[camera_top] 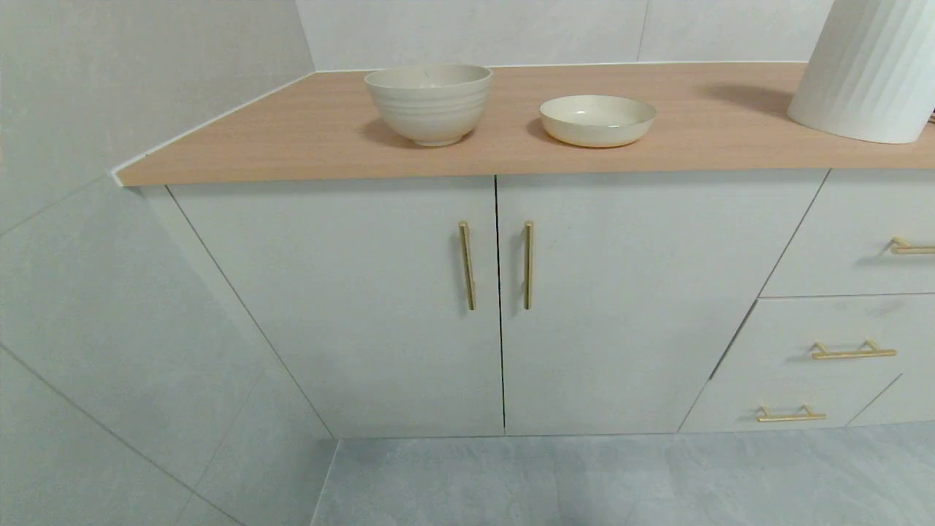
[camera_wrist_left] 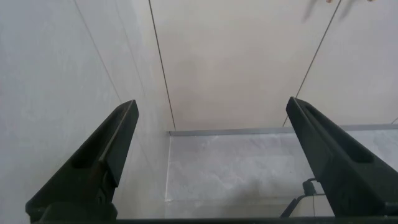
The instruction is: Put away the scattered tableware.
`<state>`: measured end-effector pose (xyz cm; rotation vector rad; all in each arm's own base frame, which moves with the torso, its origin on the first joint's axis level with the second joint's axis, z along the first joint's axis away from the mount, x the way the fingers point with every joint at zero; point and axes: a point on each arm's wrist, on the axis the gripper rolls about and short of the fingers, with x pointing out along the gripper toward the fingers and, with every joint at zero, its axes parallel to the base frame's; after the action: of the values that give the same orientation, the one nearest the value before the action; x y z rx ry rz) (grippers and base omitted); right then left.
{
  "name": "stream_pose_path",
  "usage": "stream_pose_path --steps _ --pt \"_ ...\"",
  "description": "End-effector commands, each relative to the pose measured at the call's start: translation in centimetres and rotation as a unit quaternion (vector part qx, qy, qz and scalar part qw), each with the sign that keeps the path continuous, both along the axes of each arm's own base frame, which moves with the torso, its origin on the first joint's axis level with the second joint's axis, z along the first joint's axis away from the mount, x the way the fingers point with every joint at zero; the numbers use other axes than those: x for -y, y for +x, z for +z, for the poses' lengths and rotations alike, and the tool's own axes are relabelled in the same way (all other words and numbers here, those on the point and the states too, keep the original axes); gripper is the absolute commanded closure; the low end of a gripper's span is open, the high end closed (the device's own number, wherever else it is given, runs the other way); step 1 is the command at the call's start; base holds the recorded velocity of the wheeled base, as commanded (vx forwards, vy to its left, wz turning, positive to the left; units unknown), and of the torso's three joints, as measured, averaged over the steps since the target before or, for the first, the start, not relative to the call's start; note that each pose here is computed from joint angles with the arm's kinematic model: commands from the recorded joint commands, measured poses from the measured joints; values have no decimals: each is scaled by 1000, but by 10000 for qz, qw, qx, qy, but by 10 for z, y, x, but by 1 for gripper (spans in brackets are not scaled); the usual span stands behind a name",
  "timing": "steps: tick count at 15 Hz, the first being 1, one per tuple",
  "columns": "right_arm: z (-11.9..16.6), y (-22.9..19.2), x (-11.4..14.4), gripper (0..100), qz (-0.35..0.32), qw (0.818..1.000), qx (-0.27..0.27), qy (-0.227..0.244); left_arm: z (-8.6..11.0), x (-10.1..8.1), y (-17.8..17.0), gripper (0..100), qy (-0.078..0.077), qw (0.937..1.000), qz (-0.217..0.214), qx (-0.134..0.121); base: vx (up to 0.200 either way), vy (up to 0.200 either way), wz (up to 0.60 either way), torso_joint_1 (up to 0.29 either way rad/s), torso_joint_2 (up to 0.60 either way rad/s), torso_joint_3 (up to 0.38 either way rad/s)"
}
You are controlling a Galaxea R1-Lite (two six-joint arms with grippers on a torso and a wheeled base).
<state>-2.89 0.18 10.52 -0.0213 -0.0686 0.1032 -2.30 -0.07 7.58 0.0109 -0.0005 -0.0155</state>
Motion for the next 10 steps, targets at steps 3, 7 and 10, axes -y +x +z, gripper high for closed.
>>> stream_pose_path --steps 3,7,10 --pt "60 55 -9 0 1785 9735 -1414 204 0 0 0 0 -1 10000 1 -2 0 0 0 0 0 0" --pt "94 147 -45 0 3141 9251 -2119 247 0 0 0 0 -1 10000 1 -2 0 0 0 0 0 0" --pt "96 206 -75 0 3122 9297 -1948 153 0 0 0 0 -1 10000 1 -2 0 0 0 0 0 0"
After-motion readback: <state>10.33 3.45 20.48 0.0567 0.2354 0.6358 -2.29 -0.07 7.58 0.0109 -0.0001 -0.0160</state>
